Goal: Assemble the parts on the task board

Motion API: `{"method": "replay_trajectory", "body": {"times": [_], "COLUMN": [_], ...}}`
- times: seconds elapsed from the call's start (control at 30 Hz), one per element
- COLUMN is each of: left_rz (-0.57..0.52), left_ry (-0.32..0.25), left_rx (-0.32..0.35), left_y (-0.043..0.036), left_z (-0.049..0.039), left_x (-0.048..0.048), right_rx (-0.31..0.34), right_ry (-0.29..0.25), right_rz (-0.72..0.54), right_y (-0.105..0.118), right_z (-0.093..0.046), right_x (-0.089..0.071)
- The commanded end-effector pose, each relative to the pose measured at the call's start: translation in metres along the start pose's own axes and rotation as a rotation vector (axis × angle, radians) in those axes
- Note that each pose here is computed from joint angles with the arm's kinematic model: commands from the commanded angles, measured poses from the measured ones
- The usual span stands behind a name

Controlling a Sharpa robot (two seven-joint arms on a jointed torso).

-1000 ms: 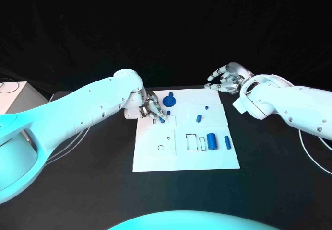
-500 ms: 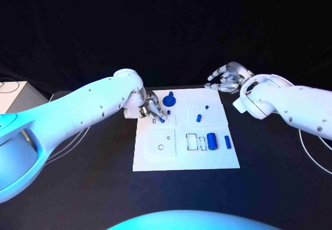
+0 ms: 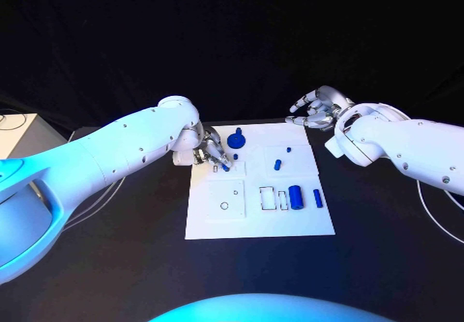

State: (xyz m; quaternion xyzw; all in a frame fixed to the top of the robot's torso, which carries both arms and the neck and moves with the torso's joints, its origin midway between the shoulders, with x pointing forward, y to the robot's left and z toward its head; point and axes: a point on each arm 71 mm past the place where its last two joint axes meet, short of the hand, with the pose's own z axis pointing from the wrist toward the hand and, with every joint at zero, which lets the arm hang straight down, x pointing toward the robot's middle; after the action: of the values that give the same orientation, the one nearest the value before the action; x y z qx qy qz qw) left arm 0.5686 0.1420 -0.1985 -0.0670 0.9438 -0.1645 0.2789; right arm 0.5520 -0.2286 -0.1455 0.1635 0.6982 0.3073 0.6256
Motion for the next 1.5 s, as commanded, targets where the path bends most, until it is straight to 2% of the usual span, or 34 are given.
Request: {"method": "replay_trajectory", "body": {"times": [0.03, 0.87, 1.17, 1.5], "left_rz": [0.012, 0.022, 0.02, -0.01], "left_ry": [0.009, 0.013, 0.005, -0.042], "left_rx": [-0.001, 0.002, -0.003, -0.01], "left_y": [-0.001, -0.0061, -0.0048, -0.0007], "left_z": [0.0006, 0.0043, 0.0045, 0.0047], "left_x": [0.0009, 0.0049, 0.0039, -0.0011], "right_rx": [-0.011, -0.014, -0.014, -0.015], "right_ry": [0.009, 0.011, 0.011, 0.01], "right_rz": [-0.004, -0.003, -0.003, -0.003], "right_y": [0.0014, 0.0025, 0.0024, 0.0021], "right_z": [0.0, 0.0003, 0.0002, -0.0001], "right_x": [0.0012, 0.0021, 0.0019, 0.0015]}}
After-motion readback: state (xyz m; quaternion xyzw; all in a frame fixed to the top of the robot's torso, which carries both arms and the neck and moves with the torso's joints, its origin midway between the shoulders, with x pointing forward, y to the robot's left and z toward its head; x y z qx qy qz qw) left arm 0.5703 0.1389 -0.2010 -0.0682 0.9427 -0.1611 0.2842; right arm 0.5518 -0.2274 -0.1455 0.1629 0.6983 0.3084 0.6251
